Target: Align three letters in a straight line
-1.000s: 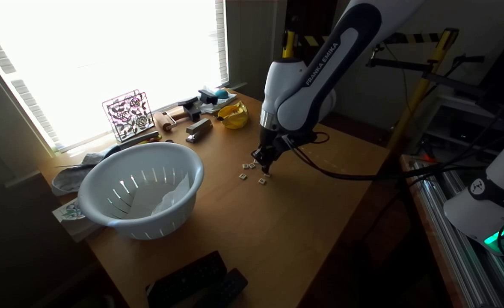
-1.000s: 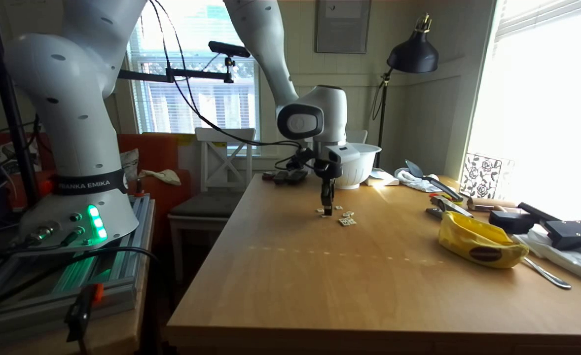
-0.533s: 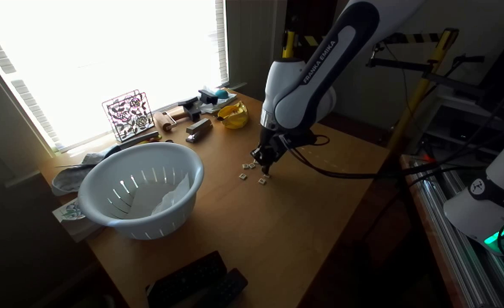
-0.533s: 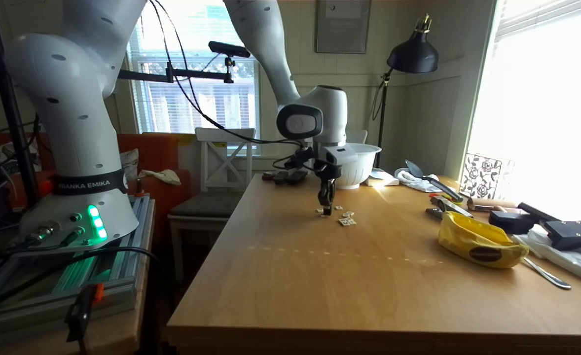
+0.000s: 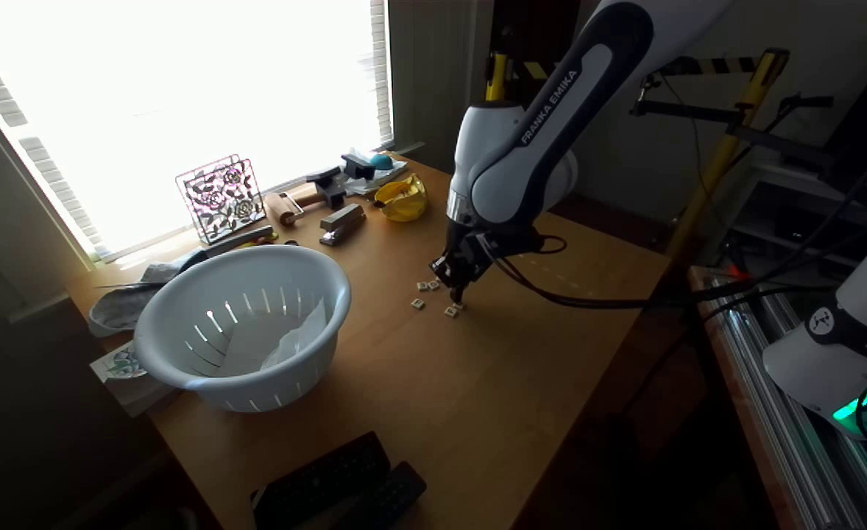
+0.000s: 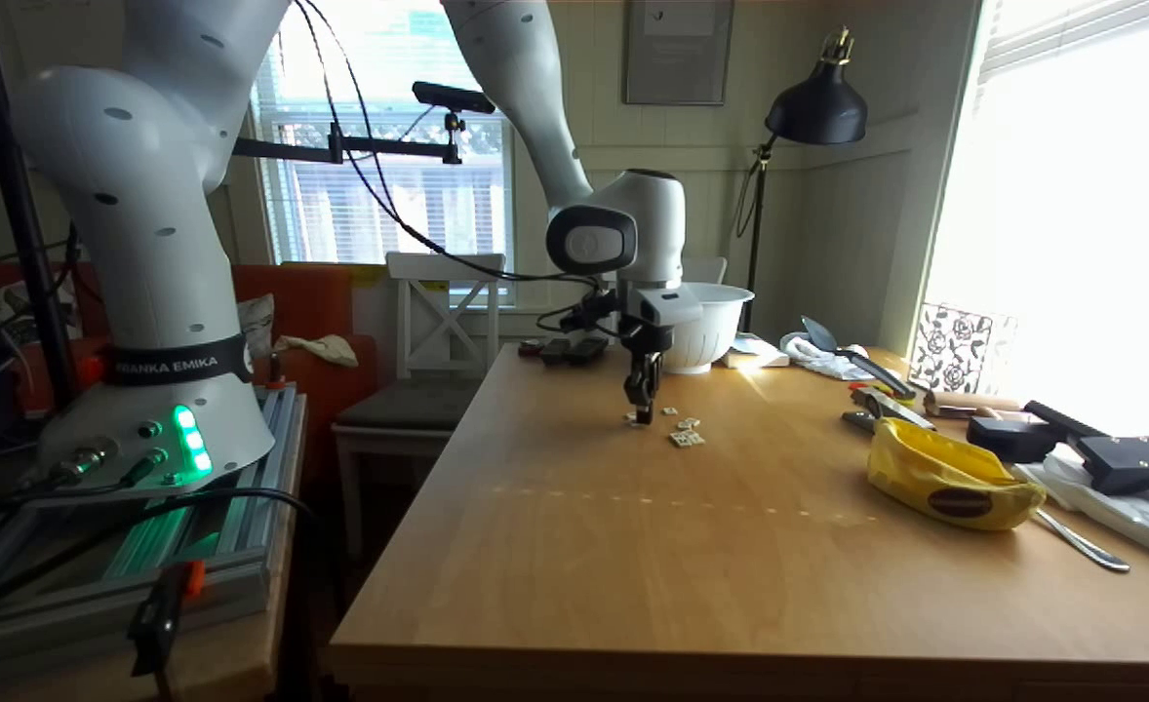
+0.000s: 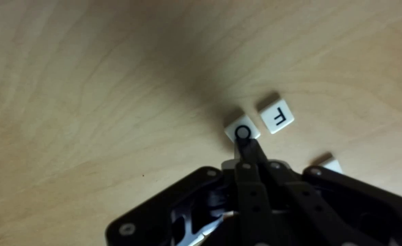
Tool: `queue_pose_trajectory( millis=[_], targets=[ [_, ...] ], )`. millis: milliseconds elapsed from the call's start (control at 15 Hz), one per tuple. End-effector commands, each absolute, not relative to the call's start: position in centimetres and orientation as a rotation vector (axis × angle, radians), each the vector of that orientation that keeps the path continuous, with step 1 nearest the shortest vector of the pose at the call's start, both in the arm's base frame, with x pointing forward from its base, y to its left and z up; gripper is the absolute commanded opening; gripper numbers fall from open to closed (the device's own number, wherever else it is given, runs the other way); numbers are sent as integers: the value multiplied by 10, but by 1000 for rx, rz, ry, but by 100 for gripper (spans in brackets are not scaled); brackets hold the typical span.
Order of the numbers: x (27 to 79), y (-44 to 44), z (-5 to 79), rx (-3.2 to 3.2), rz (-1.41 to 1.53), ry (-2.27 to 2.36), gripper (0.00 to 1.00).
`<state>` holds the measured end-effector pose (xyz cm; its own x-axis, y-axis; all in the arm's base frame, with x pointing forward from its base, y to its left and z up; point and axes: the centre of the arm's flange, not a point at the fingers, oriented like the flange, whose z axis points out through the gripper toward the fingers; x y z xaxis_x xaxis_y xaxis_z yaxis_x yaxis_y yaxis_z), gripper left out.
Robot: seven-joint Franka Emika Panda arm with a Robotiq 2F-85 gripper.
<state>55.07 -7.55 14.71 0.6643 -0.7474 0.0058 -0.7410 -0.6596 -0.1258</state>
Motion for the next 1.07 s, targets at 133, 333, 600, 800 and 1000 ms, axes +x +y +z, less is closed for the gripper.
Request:
queue_pose_trajectory(
  millis=[133, 333, 600, 800, 1000],
  targets=[
    [549, -70, 146, -2727, -56, 1288, 0],
    [550, -71, 146, -2723, -56, 1298, 0],
    [552, -72, 146, -2718, -59, 1311, 0],
    [553, -72, 146, -2716, -60, 1318, 0],
    [554, -73, 146, -2715, -61, 1321, 0]
  ],
)
